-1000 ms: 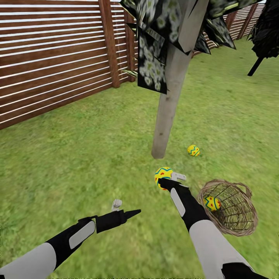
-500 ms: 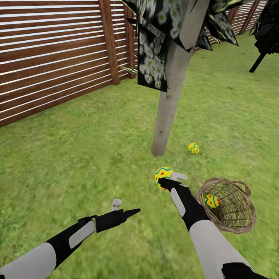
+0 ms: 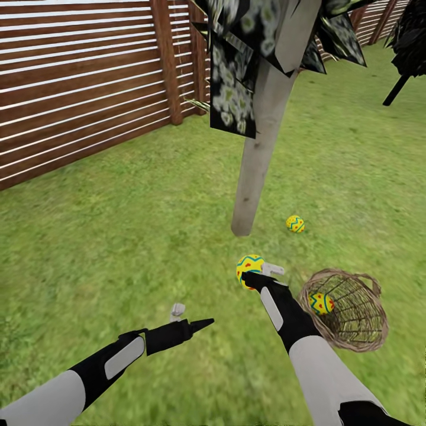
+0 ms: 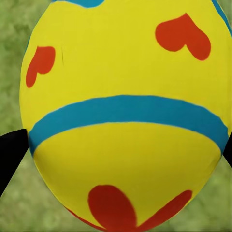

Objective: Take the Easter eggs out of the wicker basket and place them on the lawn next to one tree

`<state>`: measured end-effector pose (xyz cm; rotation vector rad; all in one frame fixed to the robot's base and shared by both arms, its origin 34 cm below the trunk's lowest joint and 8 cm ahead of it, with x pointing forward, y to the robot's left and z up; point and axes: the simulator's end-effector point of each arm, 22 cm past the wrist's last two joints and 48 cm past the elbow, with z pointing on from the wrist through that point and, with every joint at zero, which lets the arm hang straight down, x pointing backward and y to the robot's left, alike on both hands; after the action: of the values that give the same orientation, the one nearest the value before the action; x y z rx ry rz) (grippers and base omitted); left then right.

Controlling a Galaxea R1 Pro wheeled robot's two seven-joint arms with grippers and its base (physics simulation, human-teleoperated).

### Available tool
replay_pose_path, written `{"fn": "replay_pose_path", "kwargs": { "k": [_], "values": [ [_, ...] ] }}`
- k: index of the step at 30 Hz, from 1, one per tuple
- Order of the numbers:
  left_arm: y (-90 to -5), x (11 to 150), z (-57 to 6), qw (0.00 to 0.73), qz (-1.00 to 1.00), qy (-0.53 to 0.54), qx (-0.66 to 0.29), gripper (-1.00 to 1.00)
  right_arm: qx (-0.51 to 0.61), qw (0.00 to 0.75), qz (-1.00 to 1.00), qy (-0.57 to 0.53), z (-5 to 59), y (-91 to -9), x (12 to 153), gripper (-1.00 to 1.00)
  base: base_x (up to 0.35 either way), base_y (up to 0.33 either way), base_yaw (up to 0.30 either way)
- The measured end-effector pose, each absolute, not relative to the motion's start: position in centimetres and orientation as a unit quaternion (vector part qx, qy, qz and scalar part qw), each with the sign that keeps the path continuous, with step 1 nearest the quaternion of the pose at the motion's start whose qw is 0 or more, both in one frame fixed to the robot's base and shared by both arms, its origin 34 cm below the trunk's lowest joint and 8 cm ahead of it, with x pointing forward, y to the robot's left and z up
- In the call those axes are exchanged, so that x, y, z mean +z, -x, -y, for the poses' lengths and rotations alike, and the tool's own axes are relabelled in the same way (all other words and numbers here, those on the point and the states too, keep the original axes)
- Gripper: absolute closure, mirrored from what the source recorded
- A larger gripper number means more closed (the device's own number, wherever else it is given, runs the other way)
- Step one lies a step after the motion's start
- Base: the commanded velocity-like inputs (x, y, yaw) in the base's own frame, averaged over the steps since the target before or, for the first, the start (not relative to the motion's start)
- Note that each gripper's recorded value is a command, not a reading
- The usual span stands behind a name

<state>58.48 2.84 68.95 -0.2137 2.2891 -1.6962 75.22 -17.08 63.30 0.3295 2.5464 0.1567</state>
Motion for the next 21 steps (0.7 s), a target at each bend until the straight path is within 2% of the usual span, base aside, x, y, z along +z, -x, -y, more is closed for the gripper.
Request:
{"fn": "replay_pose_path", "kwargs": {
  "k": [11, 21],
  "values": [
    [-59.1, 67.5, -3.2, 0.142, -0.784, 0.109, -0.594, -1.00, 0.058, 0.275, -0.952, -0.124, 17.0, -75.0, 61.3, 1.00, 0.000, 0.000, 0.000],
    [-58.8, 66.1, -3.1, 0.135, -0.786, 0.114, -0.593, -1.00, 0.059, 0.327, -0.934, -0.135, 16.8, -76.7, 61.2, 1.00, 0.000, 0.000, 0.000]
  ]
}}
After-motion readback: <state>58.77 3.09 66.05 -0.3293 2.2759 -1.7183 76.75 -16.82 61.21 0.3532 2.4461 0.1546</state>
